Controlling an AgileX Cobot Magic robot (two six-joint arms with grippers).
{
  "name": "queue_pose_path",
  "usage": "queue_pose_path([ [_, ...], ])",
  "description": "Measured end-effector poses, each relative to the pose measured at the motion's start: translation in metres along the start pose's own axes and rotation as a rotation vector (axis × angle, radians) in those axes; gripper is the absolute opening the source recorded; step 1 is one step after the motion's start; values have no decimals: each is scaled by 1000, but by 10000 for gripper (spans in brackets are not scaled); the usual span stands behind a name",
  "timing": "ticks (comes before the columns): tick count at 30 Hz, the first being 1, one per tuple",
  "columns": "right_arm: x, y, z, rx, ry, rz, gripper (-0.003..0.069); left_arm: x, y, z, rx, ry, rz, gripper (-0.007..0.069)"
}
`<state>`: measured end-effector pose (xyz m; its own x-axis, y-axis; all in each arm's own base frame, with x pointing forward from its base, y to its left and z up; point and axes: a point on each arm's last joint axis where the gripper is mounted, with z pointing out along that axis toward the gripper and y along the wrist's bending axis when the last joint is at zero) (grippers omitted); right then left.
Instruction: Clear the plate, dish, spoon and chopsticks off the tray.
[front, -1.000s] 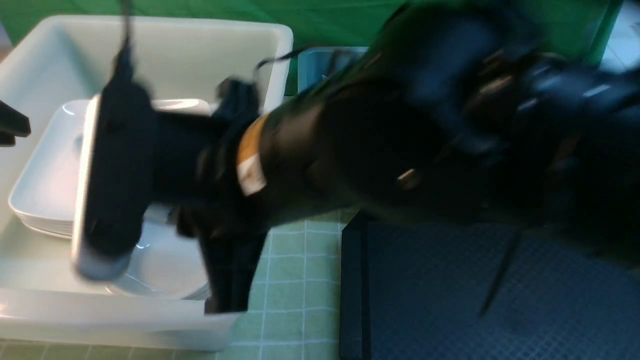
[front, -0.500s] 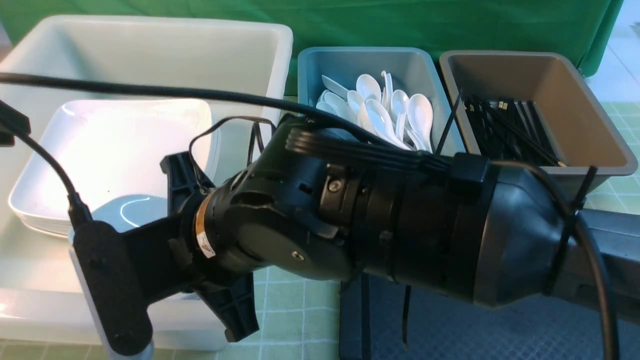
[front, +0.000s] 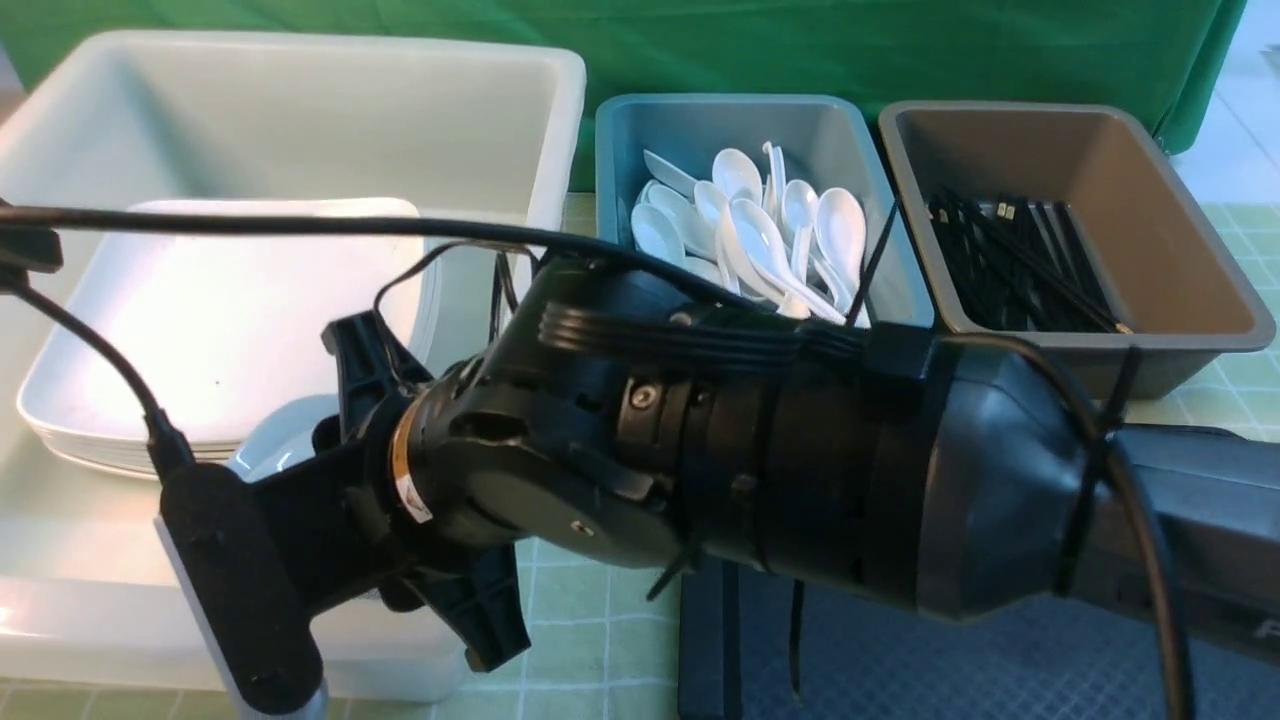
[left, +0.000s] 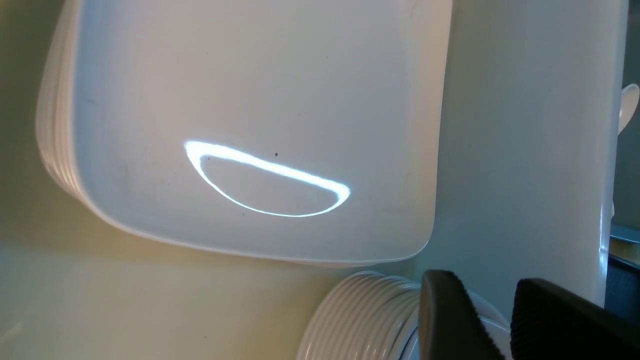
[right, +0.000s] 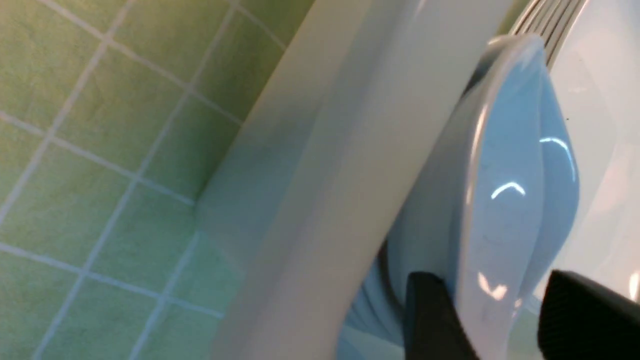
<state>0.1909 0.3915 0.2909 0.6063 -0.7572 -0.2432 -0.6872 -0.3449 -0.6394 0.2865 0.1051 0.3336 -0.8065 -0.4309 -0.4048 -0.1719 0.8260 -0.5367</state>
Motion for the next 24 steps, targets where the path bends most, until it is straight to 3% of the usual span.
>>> queue_pose_path([
  [4, 0, -11, -27, 62, -17, 11, 309, 0, 0, 0, 0, 0, 0, 188],
  [10, -1, -22, -59, 125, -58, 154, 310, -1, 0, 0, -2, -6, 0, 190],
  [16, 2, -19, -61, 97, -33, 228, 306, -1, 0, 0, -4, -10, 0, 195],
  [24, 20, -18, -104, 2, 185, 435, 21, -1, 0, 0, -4, -10, 1, 200],
])
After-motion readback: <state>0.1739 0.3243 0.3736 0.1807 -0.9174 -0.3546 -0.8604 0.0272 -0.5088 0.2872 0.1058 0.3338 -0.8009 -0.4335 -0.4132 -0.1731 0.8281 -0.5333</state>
